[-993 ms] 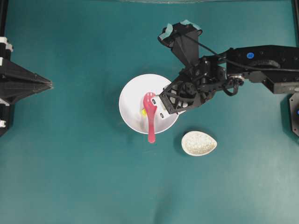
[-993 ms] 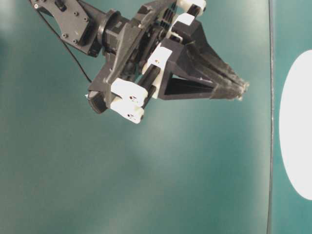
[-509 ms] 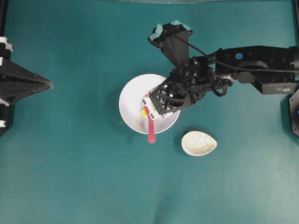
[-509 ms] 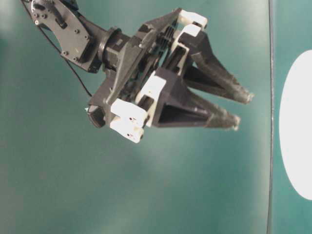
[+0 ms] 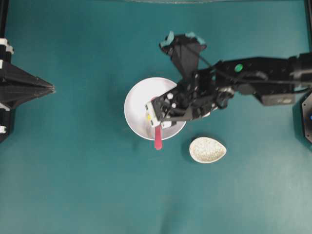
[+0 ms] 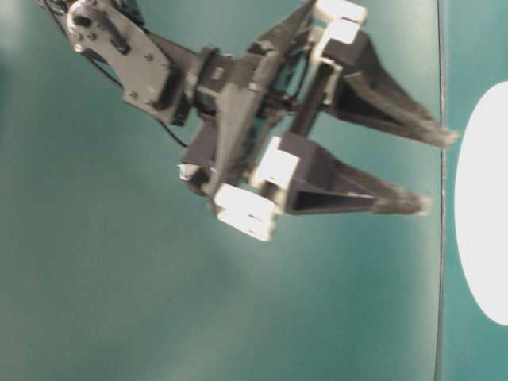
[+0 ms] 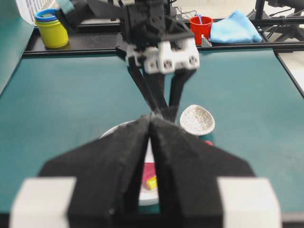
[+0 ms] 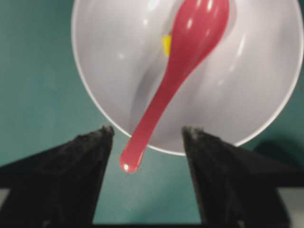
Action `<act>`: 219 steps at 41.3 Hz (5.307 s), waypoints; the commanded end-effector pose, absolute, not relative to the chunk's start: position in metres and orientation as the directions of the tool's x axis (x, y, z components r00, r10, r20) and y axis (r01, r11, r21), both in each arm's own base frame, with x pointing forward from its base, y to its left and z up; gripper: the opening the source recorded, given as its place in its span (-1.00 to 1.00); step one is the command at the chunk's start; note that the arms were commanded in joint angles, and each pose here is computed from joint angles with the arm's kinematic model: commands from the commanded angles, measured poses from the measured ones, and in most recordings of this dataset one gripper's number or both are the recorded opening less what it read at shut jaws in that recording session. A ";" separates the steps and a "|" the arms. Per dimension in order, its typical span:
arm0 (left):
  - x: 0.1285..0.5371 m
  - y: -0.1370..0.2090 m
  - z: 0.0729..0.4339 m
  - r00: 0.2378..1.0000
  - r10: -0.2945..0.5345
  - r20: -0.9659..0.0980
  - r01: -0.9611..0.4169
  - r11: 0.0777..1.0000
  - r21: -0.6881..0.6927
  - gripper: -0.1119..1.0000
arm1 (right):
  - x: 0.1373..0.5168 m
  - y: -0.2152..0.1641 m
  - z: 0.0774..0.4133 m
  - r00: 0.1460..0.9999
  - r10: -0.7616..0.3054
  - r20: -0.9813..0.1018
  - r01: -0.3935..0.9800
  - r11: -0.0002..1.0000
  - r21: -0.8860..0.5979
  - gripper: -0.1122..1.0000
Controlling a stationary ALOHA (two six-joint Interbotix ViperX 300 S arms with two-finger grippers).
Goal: Scoop the yellow hexagonal prism block from the bowl with a spoon using the right arm.
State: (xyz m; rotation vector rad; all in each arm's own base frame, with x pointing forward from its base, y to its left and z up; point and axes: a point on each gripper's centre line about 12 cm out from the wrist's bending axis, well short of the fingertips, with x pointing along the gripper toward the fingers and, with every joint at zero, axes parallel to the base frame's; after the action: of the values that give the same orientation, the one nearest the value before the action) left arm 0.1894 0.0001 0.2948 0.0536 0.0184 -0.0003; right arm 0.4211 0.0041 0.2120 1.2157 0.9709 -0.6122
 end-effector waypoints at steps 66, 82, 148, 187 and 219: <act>0.191 0.000 0.311 1.000 -0.001 0.028 0.000 0.999 0.051 -0.63 | 0.452 0.013 0.165 0.434 0.104 -0.895 0.867 0.224 0.446 -0.10; 0.191 -0.001 0.311 1.000 -0.004 0.025 0.003 0.999 0.052 -0.63 | 0.446 0.005 0.181 0.438 0.036 -0.898 0.846 0.321 0.425 -0.33; 0.192 -0.001 0.308 1.000 -0.004 0.006 0.004 0.999 0.052 -0.63 | 0.365 0.028 0.260 0.578 -0.005 -0.816 0.326 0.918 0.225 -0.34; 0.191 -0.001 0.305 1.000 -0.004 -0.026 0.005 0.999 0.054 -0.63 | 0.407 0.018 0.209 0.580 -0.088 -0.810 0.409 0.891 0.195 0.30; 0.191 -0.001 0.304 0.999 -0.004 -0.034 0.006 0.999 0.054 -0.63 | 0.410 0.026 0.173 0.511 -0.072 -0.857 0.475 0.854 0.211 0.29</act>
State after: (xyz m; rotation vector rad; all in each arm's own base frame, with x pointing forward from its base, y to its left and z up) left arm 0.1894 -0.0004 0.2914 0.0537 0.0628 -0.0039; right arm 0.4073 0.0241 0.1633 0.4465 1.0172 -0.3573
